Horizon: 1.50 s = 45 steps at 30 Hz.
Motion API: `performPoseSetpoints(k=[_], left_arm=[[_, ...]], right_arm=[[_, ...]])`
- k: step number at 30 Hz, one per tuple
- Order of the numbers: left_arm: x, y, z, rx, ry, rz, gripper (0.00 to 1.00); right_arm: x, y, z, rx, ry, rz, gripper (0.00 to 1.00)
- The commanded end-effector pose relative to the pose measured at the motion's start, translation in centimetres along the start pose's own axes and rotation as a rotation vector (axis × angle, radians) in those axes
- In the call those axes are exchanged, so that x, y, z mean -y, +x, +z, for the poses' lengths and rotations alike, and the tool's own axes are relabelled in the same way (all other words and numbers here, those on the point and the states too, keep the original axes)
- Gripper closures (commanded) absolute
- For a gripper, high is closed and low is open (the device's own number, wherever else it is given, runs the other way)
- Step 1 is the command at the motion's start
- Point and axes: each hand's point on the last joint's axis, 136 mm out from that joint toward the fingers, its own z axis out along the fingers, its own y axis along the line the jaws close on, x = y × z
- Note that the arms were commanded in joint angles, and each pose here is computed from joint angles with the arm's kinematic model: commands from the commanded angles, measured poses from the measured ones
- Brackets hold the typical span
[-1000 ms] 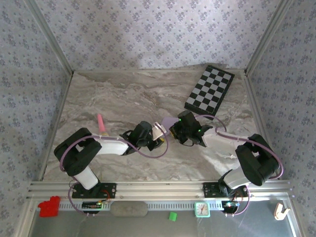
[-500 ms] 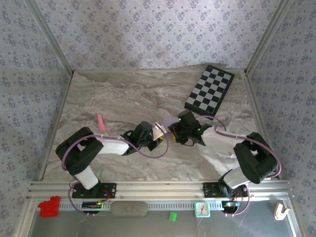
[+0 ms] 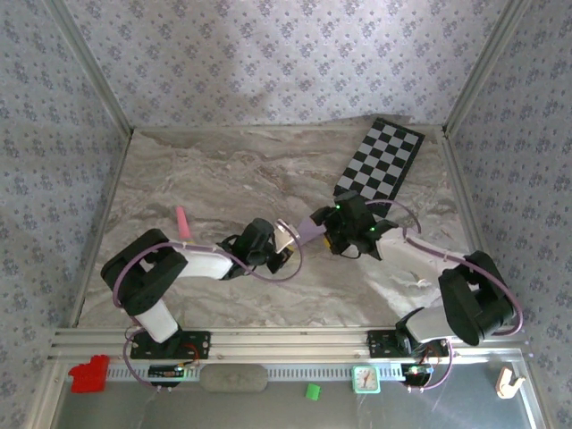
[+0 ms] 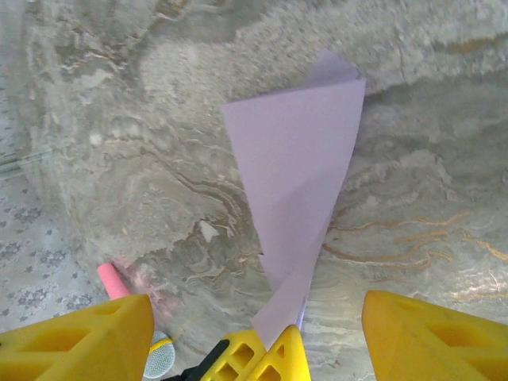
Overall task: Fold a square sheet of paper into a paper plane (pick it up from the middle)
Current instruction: Fold the wing for the fifth time at the center of the table.
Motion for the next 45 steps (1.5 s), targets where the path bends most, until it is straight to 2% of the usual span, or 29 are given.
performPoseSetpoints(k=[1,7,19,35,45], left_arm=[[0.0,-0.5,-0.5,0.041,0.043,-0.108,0.99],[-0.5,-0.5,-1.0,0.078,0.055,-0.219,1.0],[-0.9,-0.2,-0.5,0.106,0.097,-0.39,1.0],[-0.8,0.3,0.4,0.039,0.148,-0.47,1.0],[-1.0,-0.6,0.2,-0.063,0.206,-0.678,1.0]], right_arm=[[0.0,-1.0,-1.0,0.046,0.001,-0.092,0.27],[0.0,-1.7,-1.9,0.088,-0.019,-0.177,0.25],[0.4,-2.0,-2.2,0.107,-0.021,-0.201,0.25],[1.0,-2.0,-1.7,0.096,-0.016,-0.201,0.25],[2.0,-0.9,0.0,0.009,0.026,-0.373,0.26]])
